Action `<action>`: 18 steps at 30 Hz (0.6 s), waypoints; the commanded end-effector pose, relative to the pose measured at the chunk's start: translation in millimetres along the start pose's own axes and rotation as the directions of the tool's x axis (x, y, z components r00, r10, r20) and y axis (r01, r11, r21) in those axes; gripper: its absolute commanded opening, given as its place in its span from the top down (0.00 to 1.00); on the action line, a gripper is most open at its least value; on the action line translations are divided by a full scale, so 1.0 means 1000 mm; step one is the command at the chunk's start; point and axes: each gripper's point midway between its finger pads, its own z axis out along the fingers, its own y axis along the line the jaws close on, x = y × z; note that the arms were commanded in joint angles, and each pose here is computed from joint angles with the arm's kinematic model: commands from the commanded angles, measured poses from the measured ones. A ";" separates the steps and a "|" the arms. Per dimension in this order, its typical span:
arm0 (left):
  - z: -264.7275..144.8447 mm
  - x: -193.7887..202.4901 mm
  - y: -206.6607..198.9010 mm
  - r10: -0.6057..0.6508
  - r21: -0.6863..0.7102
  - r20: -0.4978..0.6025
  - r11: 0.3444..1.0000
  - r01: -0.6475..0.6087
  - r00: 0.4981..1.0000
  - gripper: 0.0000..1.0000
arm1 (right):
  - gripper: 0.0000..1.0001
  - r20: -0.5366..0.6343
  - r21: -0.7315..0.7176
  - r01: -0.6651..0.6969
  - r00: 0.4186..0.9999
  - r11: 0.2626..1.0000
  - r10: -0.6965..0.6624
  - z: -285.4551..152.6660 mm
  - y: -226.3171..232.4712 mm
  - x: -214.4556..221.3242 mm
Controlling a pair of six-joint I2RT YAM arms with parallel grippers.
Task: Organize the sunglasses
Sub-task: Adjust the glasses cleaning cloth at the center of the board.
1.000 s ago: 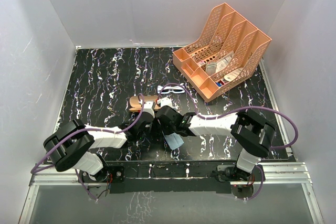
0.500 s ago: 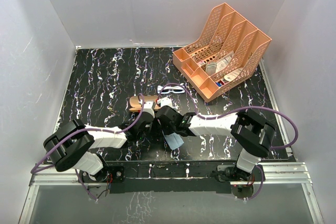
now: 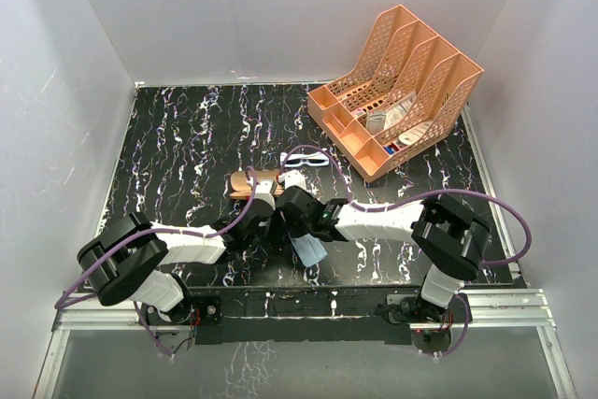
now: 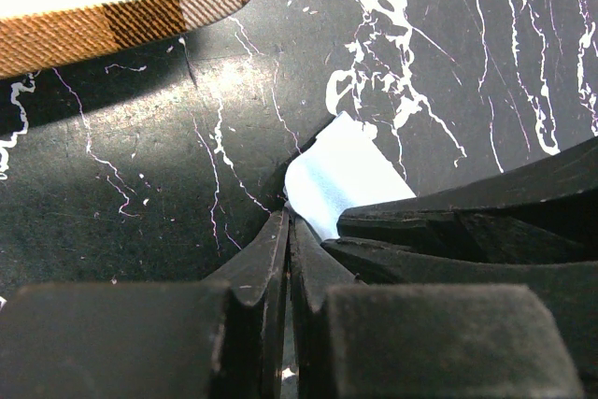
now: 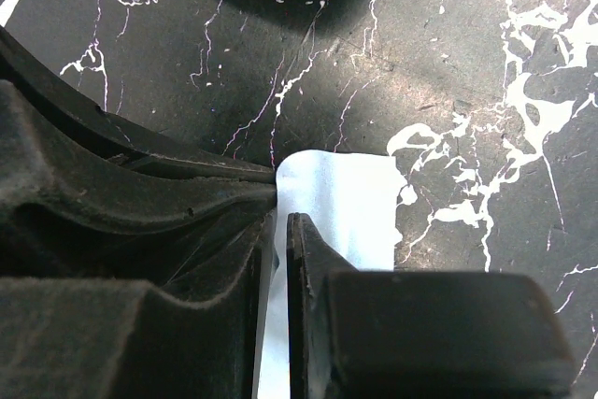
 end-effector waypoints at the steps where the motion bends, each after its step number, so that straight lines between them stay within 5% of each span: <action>1: 0.000 0.000 0.001 0.002 -0.009 -0.013 1.000 -0.002 1.000 1.00 | 0.89 0.076 -0.015 -0.013 0.997 1.000 0.014 -0.001 0.009 -0.028; 18: 0.001 -0.001 0.000 0.005 -0.009 -0.012 1.000 -0.005 1.000 1.00 | 0.90 0.046 -0.028 -0.013 0.999 1.000 0.014 0.006 0.009 -0.016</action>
